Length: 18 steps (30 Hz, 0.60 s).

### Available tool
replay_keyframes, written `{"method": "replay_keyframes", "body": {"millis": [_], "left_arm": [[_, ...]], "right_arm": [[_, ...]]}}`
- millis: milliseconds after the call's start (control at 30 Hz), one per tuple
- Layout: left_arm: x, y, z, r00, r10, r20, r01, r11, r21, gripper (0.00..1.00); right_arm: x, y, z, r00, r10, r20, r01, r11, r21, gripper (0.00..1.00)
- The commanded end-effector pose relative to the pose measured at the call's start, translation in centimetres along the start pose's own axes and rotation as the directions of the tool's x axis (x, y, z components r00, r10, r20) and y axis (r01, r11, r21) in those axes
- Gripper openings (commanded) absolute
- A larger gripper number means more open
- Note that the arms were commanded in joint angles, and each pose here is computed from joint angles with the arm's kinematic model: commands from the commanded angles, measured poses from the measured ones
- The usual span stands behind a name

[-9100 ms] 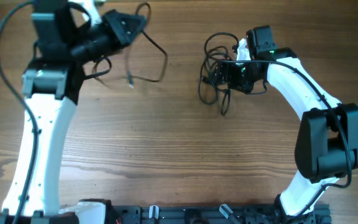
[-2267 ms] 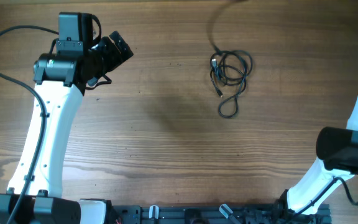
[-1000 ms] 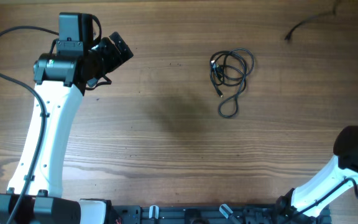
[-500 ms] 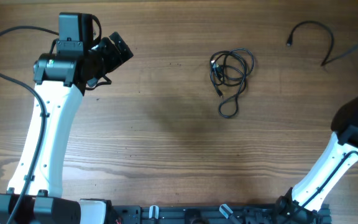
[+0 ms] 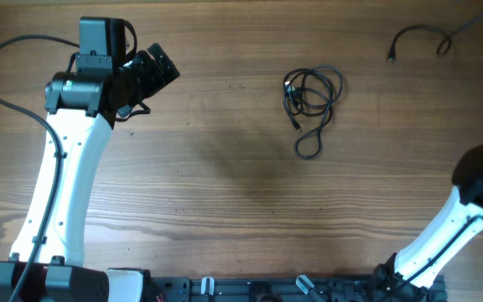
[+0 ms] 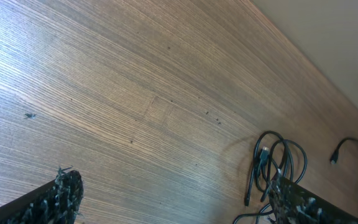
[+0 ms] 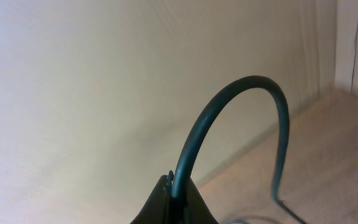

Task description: Untangle cables

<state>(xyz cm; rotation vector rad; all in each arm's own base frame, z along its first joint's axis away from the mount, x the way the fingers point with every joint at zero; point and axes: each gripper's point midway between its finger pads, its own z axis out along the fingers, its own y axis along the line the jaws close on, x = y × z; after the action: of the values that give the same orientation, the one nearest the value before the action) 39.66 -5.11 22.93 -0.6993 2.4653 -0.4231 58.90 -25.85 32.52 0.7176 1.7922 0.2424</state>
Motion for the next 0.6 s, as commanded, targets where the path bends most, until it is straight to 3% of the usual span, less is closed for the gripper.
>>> {"method": "replay_keyframes", "body": {"millis": [0,133,333,567], "left_arm": [[-0.1,0.2,0.3,1.0,0.024,0.002,-0.024,1.0,-0.014,0.98],[-0.1,0.2,0.3,1.0,0.024,0.002,-0.024,1.0,-0.014,0.98],[-0.1,0.2,0.3,1.0,0.024,0.003,-0.024,1.0,-0.014,0.97],[-0.1,0.2,0.3,1.0,0.024,0.004,-0.024,1.0,-0.013,0.97]], "right_arm": [[-6.9,2.8,-6.4,0.982,-0.018,0.187,0.016,1.0,0.011,0.04],[-7.4,1.6,-6.9,0.978,-0.017,0.208,0.001,0.997,0.073,0.04],[-7.5,-2.4,-7.7,0.968,-0.002,0.253,-0.072,0.956,0.283,0.04],[-12.4,1.3,-12.1,0.921,-0.055,0.386,-0.017,0.983,0.181,0.04]]}}
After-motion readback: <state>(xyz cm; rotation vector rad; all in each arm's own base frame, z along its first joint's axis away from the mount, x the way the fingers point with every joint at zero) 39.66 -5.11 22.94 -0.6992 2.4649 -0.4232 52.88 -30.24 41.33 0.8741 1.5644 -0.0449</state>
